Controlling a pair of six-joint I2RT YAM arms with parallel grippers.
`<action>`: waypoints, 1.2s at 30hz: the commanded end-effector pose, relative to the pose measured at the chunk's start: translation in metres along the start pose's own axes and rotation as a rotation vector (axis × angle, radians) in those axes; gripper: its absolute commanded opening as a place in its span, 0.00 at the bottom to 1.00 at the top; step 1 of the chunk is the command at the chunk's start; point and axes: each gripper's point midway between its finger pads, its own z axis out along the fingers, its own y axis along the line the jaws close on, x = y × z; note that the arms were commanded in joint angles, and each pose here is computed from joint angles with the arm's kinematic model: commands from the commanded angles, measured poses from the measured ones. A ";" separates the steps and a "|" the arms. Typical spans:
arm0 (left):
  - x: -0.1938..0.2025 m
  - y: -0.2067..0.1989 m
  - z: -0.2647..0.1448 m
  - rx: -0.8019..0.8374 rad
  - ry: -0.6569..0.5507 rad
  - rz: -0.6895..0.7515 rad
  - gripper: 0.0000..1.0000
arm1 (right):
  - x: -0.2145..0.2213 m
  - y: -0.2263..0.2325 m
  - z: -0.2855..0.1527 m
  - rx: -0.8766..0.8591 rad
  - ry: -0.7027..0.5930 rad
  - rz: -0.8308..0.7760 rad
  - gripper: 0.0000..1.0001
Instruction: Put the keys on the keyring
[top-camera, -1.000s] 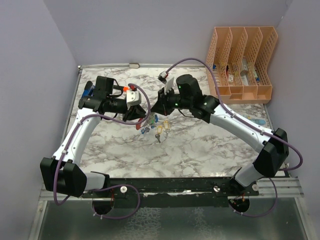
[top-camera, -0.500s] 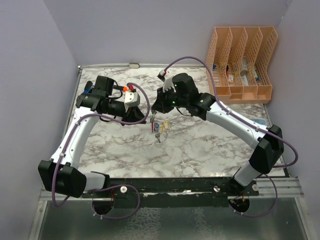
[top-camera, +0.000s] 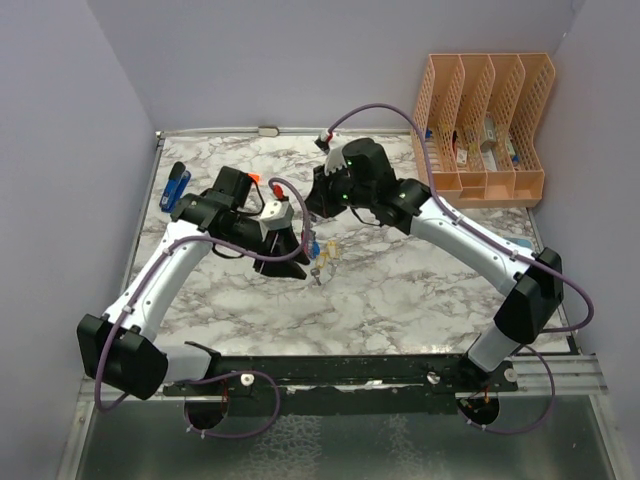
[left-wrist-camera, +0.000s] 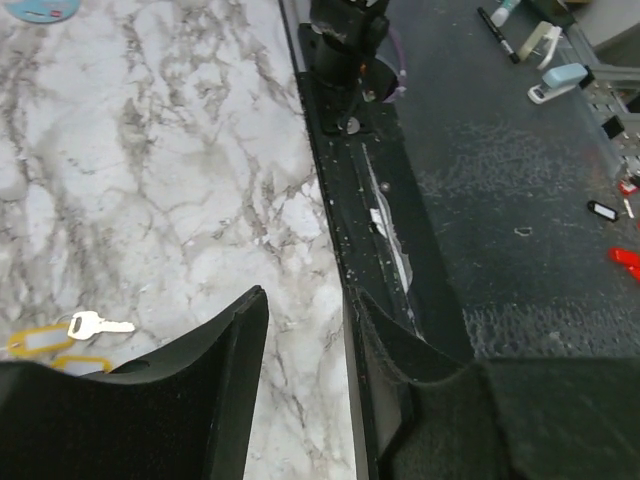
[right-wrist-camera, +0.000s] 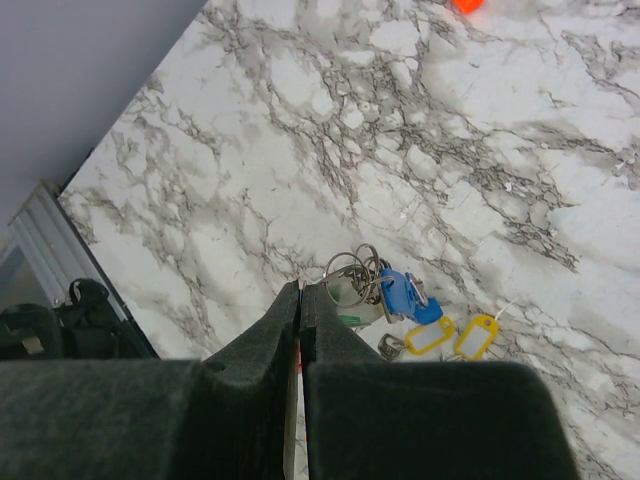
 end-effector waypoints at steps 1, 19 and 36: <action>0.004 -0.013 0.023 0.080 0.003 -0.019 0.39 | -0.021 -0.001 0.002 0.022 -0.049 0.015 0.01; 0.037 0.076 0.014 -0.419 0.204 -0.146 0.38 | -0.028 -0.002 -0.005 0.042 -0.081 0.029 0.01; 0.039 0.121 -0.037 -0.800 0.299 -0.135 0.35 | -0.023 -0.002 -0.010 0.043 -0.070 0.045 0.01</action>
